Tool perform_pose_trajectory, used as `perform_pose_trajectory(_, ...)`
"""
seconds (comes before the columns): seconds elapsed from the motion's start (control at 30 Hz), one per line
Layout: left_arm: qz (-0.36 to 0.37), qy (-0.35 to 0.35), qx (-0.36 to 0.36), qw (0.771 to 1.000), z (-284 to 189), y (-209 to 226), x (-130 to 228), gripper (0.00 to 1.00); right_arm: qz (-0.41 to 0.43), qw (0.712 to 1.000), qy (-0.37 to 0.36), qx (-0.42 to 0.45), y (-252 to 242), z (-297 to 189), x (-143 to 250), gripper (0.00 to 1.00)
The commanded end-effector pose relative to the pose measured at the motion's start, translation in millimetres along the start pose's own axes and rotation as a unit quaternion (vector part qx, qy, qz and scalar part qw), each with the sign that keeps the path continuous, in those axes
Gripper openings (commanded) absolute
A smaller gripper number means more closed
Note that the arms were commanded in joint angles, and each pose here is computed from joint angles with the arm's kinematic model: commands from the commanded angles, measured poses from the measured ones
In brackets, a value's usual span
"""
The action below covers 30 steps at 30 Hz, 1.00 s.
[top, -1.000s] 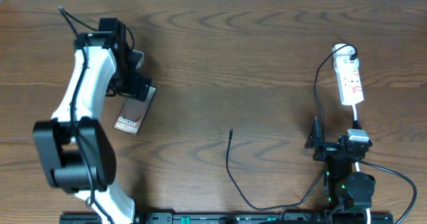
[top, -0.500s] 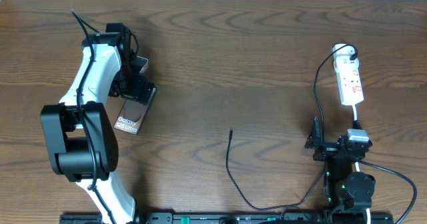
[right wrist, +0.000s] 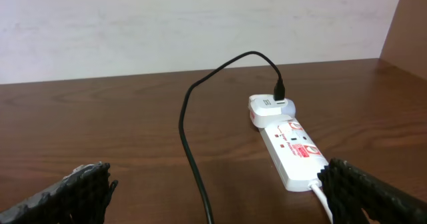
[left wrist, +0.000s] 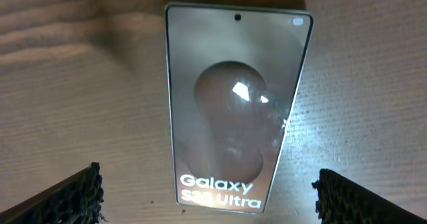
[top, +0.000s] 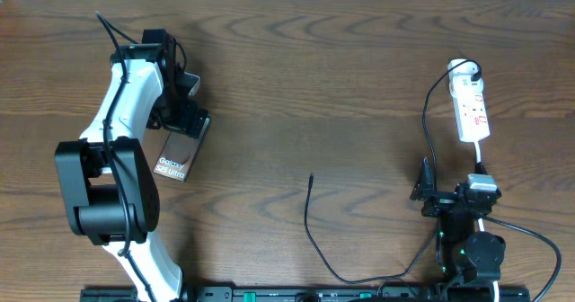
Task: Plug charger to phone and switch on socket
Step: 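Lower the left gripper around the phone box's long sides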
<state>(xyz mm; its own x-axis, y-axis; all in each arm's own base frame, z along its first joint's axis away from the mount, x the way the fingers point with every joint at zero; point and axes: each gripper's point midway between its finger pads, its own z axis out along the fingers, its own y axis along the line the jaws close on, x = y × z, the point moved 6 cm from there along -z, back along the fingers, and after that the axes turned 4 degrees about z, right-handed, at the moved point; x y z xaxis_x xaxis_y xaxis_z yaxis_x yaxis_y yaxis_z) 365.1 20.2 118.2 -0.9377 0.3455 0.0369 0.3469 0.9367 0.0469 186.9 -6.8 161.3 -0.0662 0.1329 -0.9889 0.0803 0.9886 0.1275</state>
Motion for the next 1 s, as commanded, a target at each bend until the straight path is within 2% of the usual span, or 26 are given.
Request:
perform_pose_trajectory(0.0, 0.01, 0.007, 0.008, 1.0, 4.4, -1.2, 2.8, 0.98, 0.004, 1.0, 0.002, 0.002, -0.2, 0.0, 1.2, 0.99)
perform_pose_trajectory(0.97, 0.015, 0.031, 0.019, 0.999, 39.1, -2.3, 0.0, 0.98, 0.004, 1.0, 0.002, 0.002, -0.2, 0.1, 1.2, 0.99)
